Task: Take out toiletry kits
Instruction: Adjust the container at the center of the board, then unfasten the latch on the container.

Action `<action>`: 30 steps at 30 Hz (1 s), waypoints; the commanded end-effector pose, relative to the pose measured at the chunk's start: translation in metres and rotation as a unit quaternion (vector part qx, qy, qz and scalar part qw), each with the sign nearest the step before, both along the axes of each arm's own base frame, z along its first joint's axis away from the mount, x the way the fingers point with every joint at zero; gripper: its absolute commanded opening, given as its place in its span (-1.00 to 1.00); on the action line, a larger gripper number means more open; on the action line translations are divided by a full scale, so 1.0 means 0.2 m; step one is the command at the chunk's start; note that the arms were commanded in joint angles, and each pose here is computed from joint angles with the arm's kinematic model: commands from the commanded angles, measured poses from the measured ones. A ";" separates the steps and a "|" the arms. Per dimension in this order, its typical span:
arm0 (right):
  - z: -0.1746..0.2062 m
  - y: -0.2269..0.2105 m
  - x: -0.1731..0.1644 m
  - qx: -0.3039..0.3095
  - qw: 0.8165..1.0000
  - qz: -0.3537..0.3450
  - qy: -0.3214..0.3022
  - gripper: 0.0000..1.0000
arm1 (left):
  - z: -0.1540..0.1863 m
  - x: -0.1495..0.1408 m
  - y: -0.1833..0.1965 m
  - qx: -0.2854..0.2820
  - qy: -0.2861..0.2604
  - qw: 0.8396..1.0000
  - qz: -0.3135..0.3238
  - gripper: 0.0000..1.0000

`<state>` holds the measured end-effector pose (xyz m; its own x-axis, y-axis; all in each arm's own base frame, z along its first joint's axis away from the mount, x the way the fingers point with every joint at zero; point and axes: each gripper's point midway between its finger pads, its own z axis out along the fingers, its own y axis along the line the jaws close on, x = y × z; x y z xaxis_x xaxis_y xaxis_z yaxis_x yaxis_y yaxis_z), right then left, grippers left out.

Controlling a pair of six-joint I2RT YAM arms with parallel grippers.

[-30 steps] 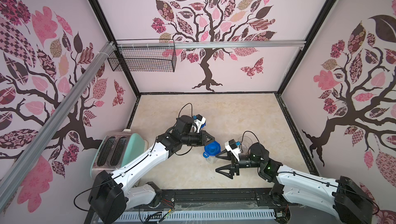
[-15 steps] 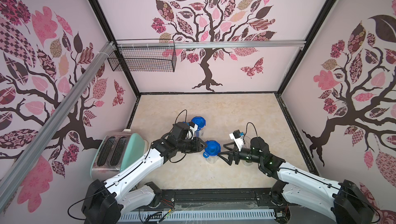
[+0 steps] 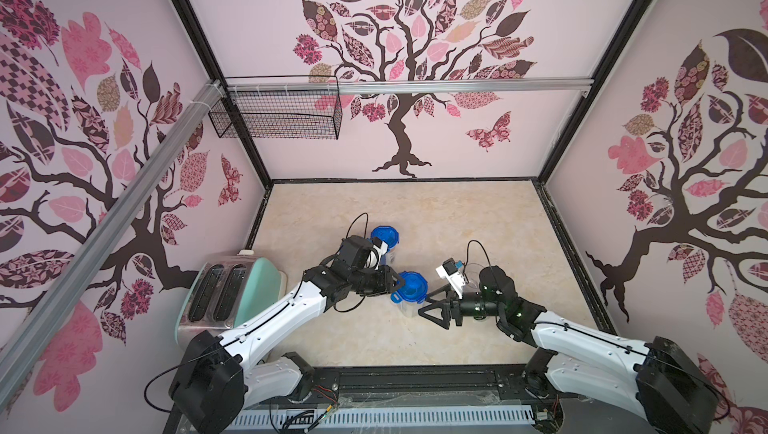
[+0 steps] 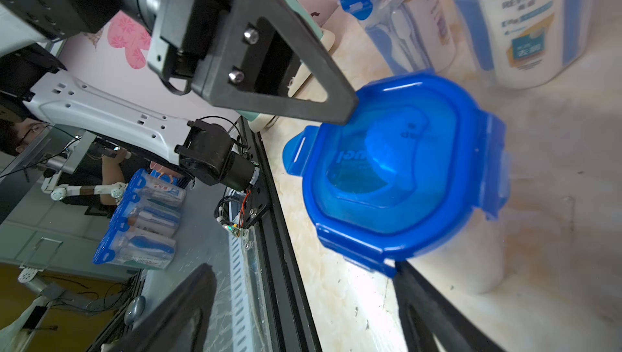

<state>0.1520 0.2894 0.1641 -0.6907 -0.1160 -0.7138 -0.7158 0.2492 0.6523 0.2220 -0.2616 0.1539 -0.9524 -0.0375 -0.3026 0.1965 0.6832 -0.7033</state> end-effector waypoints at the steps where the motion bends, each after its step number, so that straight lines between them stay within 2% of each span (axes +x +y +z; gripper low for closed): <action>1: 0.12 0.05 -0.05 0.041 0.998 0.032 -0.025 0.70 | 0.04 0.02 -0.04 -0.016 -0.011 1.000 -0.016 -0.36; 7: 0.10 0.12 -0.11 0.038 0.997 0.059 -0.014 0.70 | 0.02 0.03 -0.06 -0.011 -0.010 1.000 -0.020 -0.36; 18: 0.01 0.11 -0.10 0.021 0.998 0.051 -0.003 0.72 | 0.01 0.05 -0.04 -0.002 -0.012 1.000 -0.021 -0.35; 26: -0.01 0.05 -0.08 -0.001 0.999 0.021 -0.030 0.79 | 0.20 0.10 0.05 0.019 -0.067 0.997 0.018 -0.31; 30: -0.02 0.02 -0.08 -0.001 0.999 0.009 -0.037 0.80 | 0.31 0.05 0.04 -0.016 -0.081 0.997 0.010 -0.30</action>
